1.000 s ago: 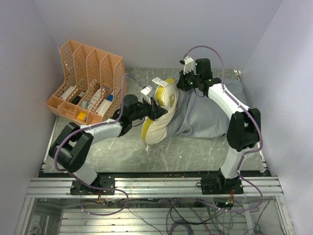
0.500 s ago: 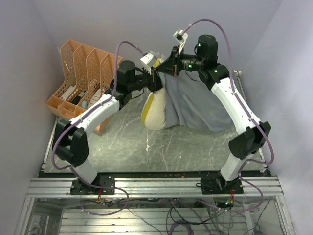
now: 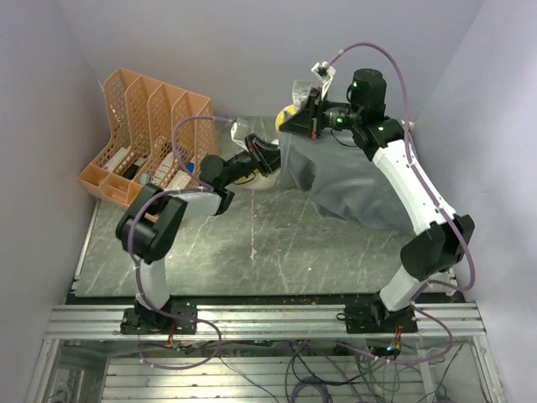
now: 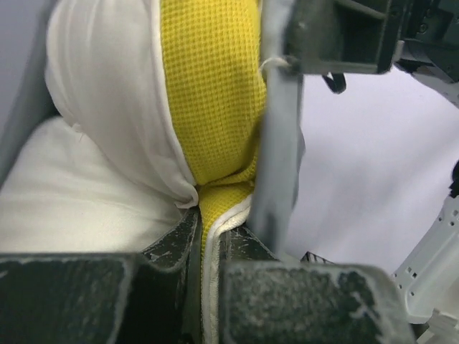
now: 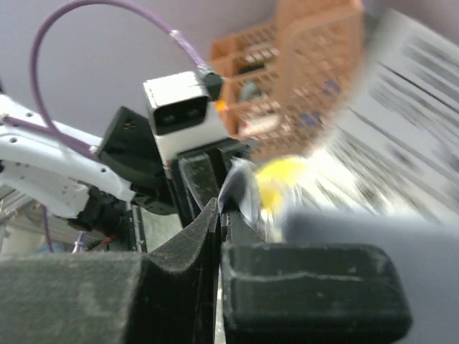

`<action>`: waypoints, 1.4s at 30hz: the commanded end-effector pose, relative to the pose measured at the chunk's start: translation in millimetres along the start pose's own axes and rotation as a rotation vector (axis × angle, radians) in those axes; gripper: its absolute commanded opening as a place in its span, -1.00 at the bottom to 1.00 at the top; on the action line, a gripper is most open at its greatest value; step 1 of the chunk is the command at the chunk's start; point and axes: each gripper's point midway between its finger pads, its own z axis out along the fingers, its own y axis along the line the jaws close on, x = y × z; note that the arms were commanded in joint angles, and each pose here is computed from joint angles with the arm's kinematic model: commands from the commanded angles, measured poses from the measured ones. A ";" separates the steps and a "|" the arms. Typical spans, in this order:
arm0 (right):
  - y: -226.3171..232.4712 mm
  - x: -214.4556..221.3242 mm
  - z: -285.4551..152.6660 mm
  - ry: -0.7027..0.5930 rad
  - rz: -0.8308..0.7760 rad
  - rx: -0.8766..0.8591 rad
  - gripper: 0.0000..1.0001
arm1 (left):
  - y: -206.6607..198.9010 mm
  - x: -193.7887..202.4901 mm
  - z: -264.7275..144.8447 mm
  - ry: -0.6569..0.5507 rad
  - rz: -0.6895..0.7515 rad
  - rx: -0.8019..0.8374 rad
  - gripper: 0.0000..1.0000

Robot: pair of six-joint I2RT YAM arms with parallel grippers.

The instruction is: Put the pillow into the pillowcase

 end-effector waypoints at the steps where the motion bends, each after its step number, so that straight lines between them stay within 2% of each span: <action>1: -61.3 5.9 -28.9 -0.038 0.014 0.122 -1.00 | 0.5 40.8 -18.1 0.029 -0.147 0.064 -0.85; 4: -53.6 20.4 -26.9 0.024 0.000 0.069 -1.00 | 19.2 75.3 -27.5 0.139 -0.184 0.021 -0.85; 7: -36.4 45.9 -2.9 0.117 -0.010 -0.012 -1.00 | 18.4 86.8 -33.4 0.143 -0.231 0.041 -0.85; 10: -29.0 73.2 25.3 0.204 -0.032 -0.002 -1.00 | 15.2 83.6 -40.4 0.071 -0.279 0.046 -0.85; 13: -33.9 86.0 52.9 0.247 -0.022 0.015 -1.00 | 30.1 76.9 -46.7 -0.009 -0.361 -0.055 -0.85; 17: -1.9 69.5 83.6 0.259 -0.059 -0.092 -1.00 | 20.1 50.6 -49.7 -0.123 -0.517 -0.113 -0.85; 21: 25.7 48.7 92.7 0.221 -0.144 -0.095 -1.00 | -16.9 -3.4 -55.7 -0.283 -0.519 -0.112 -0.86; 23: 21.8 38.0 94.3 0.201 -0.158 -0.051 -1.00 | -38.0 -29.0 -60.4 -0.359 -0.525 -0.095 -0.85; 26: 9.9 25.4 100.3 0.178 -0.171 0.004 -1.00 | -59.3 -47.4 -61.5 -0.426 -0.591 -0.064 -0.85; 28: 0.4 26.2 109.1 0.182 -0.163 0.024 -1.00 | -63.5 -44.0 -62.2 -0.450 -0.692 -0.063 -0.86; 31: -27.8 53.7 123.9 0.237 -0.118 0.075 -1.00 | -53.3 -21.8 -70.2 -0.446 -0.838 -0.117 -0.83; 33: -42.4 80.4 129.0 0.291 -0.102 0.093 -0.88 | -33.2 2.4 -90.8 -0.436 -0.873 -0.224 -0.76; 34: -47.9 93.8 129.3 0.319 -0.093 0.095 -0.75 | -18.5 13.9 -106.5 -0.441 -0.884 -0.295 -0.68; 35: -50.7 104.0 127.7 0.341 -0.088 0.089 -0.63 | -3.6 26.4 -126.2 -0.440 -0.890 -0.374 -0.58; 36: -48.3 108.9 124.8 0.354 -0.094 0.068 -0.49 | 10.7 37.7 -147.1 -0.437 -0.892 -0.454 -0.37; 39: -26.3 101.6 102.0 0.358 -0.143 -0.001 0.06 | 42.6 63.3 -204.4 -0.400 -0.872 -0.663 0.22; 40: -14.8 91.3 89.5 0.342 -0.184 -0.019 0.23 | 47.5 68.1 -217.7 -0.384 -0.858 -0.709 0.32; 42: 6.9 77.4 60.9 0.310 -0.260 -0.043 0.51 | 51.7 82.9 -233.4 -0.302 -0.852 -0.778 0.39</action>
